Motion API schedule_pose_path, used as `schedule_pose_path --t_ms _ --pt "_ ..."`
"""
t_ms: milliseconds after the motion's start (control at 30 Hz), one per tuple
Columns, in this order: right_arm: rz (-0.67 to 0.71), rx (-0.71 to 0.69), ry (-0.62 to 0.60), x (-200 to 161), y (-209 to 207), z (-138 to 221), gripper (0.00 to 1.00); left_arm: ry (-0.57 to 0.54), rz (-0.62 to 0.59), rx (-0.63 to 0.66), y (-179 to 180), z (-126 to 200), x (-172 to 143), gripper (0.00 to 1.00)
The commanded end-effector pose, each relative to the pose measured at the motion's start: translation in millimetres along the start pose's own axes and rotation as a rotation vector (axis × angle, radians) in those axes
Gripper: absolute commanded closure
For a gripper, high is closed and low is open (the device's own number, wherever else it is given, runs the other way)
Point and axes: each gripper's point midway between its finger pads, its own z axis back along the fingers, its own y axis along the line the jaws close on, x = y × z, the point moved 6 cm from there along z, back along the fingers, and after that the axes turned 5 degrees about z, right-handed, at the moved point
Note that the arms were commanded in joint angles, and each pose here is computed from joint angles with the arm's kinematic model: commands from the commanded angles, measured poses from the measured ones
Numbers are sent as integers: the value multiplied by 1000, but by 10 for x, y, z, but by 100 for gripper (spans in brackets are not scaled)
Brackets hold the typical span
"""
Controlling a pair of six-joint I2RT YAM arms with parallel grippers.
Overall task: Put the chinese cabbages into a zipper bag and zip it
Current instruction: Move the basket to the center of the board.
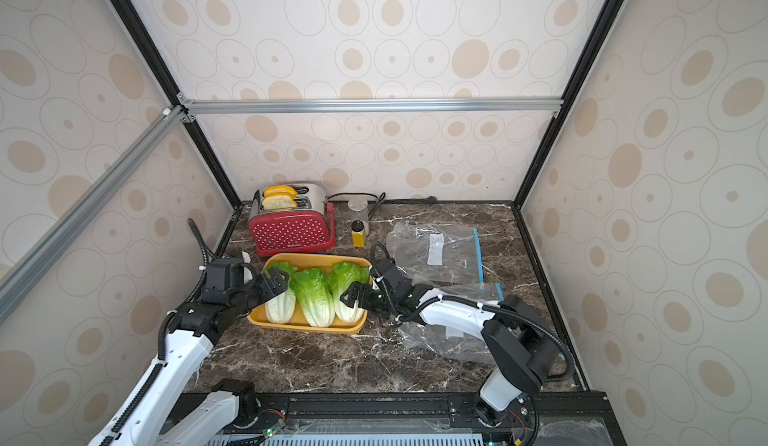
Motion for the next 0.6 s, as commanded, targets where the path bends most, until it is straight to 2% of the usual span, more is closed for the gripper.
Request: schedule_pose_path --t_ms 0,133,233,400,567 --pt "31 101 -57 171 319 -70 0 -48 -37 -52 -187 81 191 1" --pt "64 31 -67 176 244 17 0 -38 -48 -64 -232 62 210 1" --pt "95 -55 -81 161 115 243 0 -35 -59 -78 -266 77 200 1" --pt "127 -281 -173 191 -212 948 0 -9 -125 -115 -466 107 77 1" --pt "99 -444 -229 159 -504 1633 0 37 -236 -170 -858 117 -144 1"
